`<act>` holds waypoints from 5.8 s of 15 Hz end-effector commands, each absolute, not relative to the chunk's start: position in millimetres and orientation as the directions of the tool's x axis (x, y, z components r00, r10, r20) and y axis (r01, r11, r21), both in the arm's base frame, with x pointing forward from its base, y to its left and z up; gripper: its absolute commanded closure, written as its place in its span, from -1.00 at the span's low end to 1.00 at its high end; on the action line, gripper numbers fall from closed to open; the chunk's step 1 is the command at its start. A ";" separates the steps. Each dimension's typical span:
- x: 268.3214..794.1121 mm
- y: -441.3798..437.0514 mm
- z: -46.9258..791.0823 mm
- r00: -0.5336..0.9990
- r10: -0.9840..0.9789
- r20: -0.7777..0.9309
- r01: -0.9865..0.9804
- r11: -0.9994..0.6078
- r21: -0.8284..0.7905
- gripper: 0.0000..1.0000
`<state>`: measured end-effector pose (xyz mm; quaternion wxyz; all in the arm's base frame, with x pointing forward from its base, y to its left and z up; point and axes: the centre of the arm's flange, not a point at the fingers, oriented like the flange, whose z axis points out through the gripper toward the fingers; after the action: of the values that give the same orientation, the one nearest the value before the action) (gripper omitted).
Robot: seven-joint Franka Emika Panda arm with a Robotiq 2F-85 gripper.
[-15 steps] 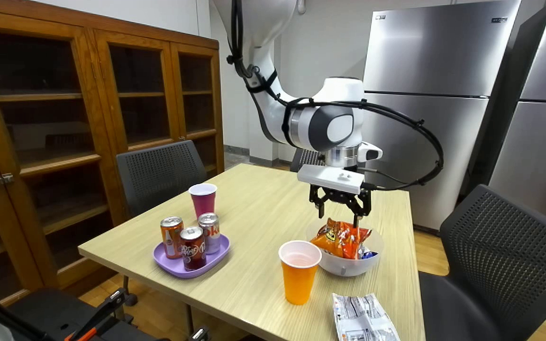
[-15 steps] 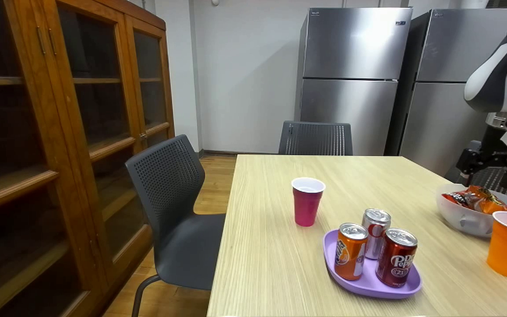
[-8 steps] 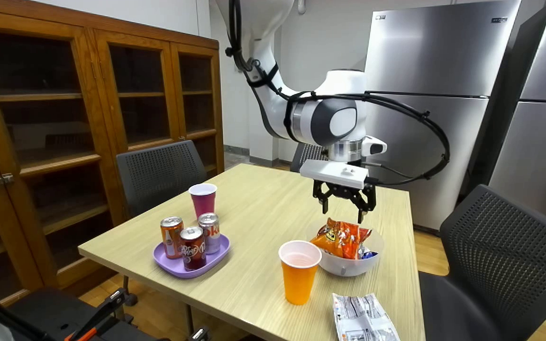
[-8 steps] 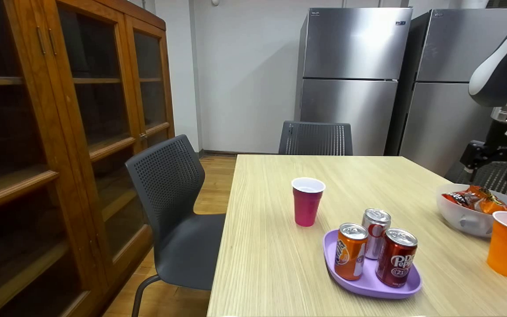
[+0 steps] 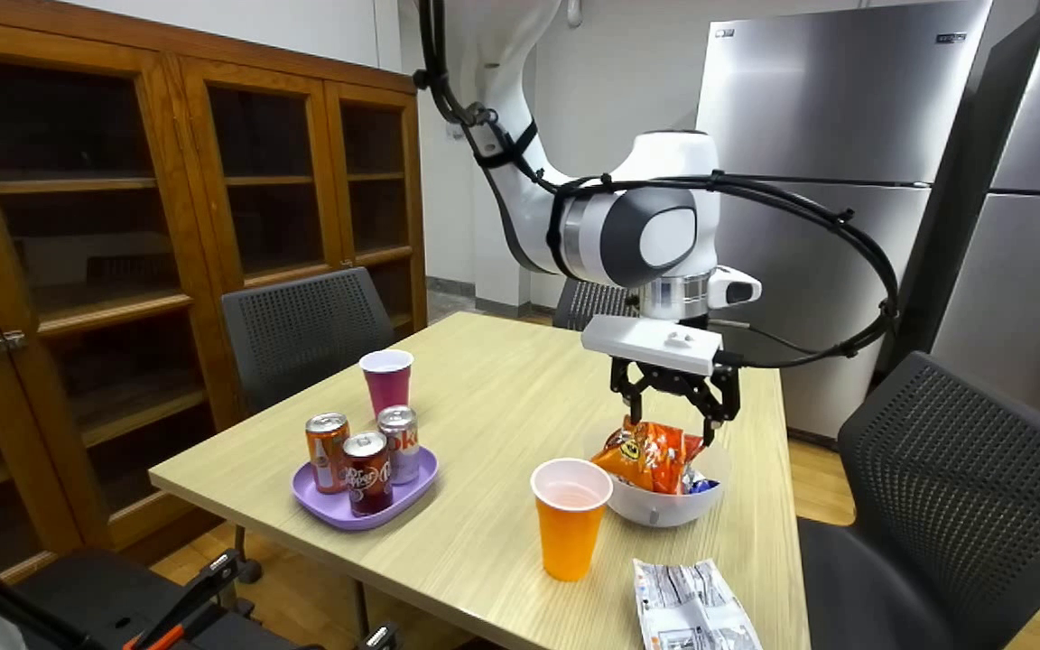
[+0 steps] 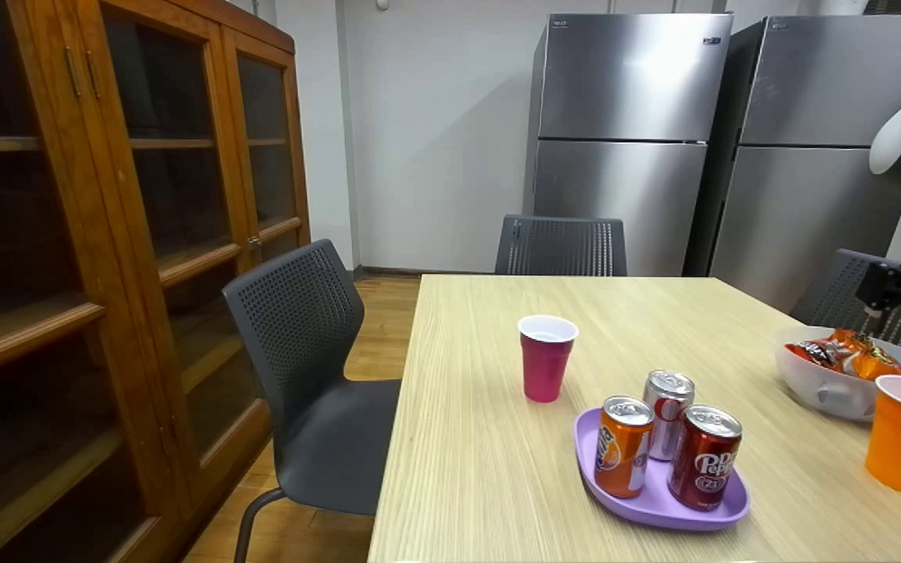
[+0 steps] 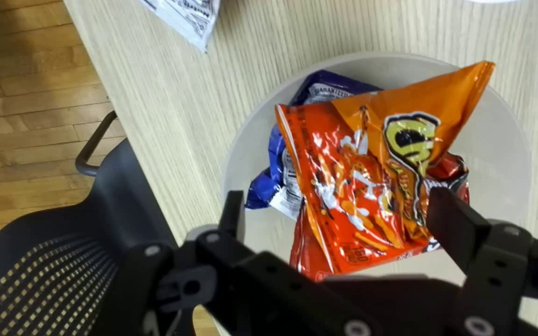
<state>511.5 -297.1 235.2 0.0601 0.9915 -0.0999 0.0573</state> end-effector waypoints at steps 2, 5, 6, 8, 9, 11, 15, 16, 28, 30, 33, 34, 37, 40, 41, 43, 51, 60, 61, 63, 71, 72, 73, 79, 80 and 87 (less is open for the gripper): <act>466.1 -297.9 243.7 0.964 -0.235 0.120 -0.251 -0.959 0.133 -1.00; 444.6 -307.3 242.1 0.955 -0.276 0.107 -0.288 -0.950 0.124 -1.00; 438.5 -310.0 239.4 0.953 -0.289 0.096 -0.299 -0.947 0.120 -1.00; 430.3 -315.7 232.9 0.944 -0.321 0.074 -0.328 -0.939 0.106 -1.00; 427.3 -319.0 228.9 0.940 -0.336 0.065 -0.341 -0.935 0.100 -1.00; 423.1 -324.2 220.5 0.931 -0.363 0.046 -0.365 -0.925 0.104 -1.00; 418.4 -334.4 206.8 0.924 -0.382 0.017 -0.381 -0.918 0.108 -1.00; 416.5 -337.9 202.9 0.928 -0.373 0.007 -0.372 -0.922 0.108 -1.00; 402.8 -349.8 162.9 0.921 -0.380 -0.087 -0.369 -0.922 0.122 -1.00; 401.8 -353.9 158.1 0.919 -0.380 -0.101 -0.368 -0.922 0.121 -1.00; 405.4 -364.5 149.4 0.918 -0.378 -0.121 -0.365 -0.924 0.117 -1.00; 406.8 -367.7 147.5 0.917 -0.378 -0.127 -0.365 -0.924 0.116 -1.00; 411.4 -375.3 141.2 0.919 -0.366 -0.146 -0.353 -0.929 0.107 -1.00; 417.3 -378.1 133.2 0.922 -0.347 -0.171 -0.334 -0.937 0.101 -1.00; 419.3 -378.0 130.9 0.923 -0.342 -0.177 -0.328 -0.939 0.100 -1.00; 423.6 -377.3 127.0 0.925 -0.331 -0.187 -0.318 -0.943 0.095 -1.00; 434.2 -378.2 124.8 0.926 -0.325 -0.195 -0.312 -0.945 0.093 -1.00; 441.6 -374.2 125.1 0.928 -0.322 -0.186 -0.307 -0.946 0.106 -0.16; 441.9 -374.2 125.3 0.928 -0.321 -0.186 -0.306 -0.946 0.106 -0.02; 442.6 -374.3 125.7 0.928 -0.323 -0.185 -0.307 -0.945 0.108 0.29; 444.1 -374.3 128.1 0.930 -0.322 -0.179 -0.306 -0.946 0.111 1.00; 444.1 -374.1 128.5 0.930 -0.321 -0.178 -0.305 -0.946 0.111 0.98; 444.2 -373.6 130.0 0.931 -0.320 -0.175 -0.304 -0.946 0.113 0.99; 448.9 -372.5 153.2 0.941 -0.315 -0.126 -0.299 -0.945 0.129 0.98; 450.4 -372.2 159.6 0.944 -0.311 -0.113 -0.296 -0.946 0.134 0.98; 463.2 -360.9 214.4 0.965 -0.263 -0.018 -0.254 -0.947 0.199 0.98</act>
<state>465.7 -374.9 183.4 0.0780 0.9863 -0.1393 -0.0417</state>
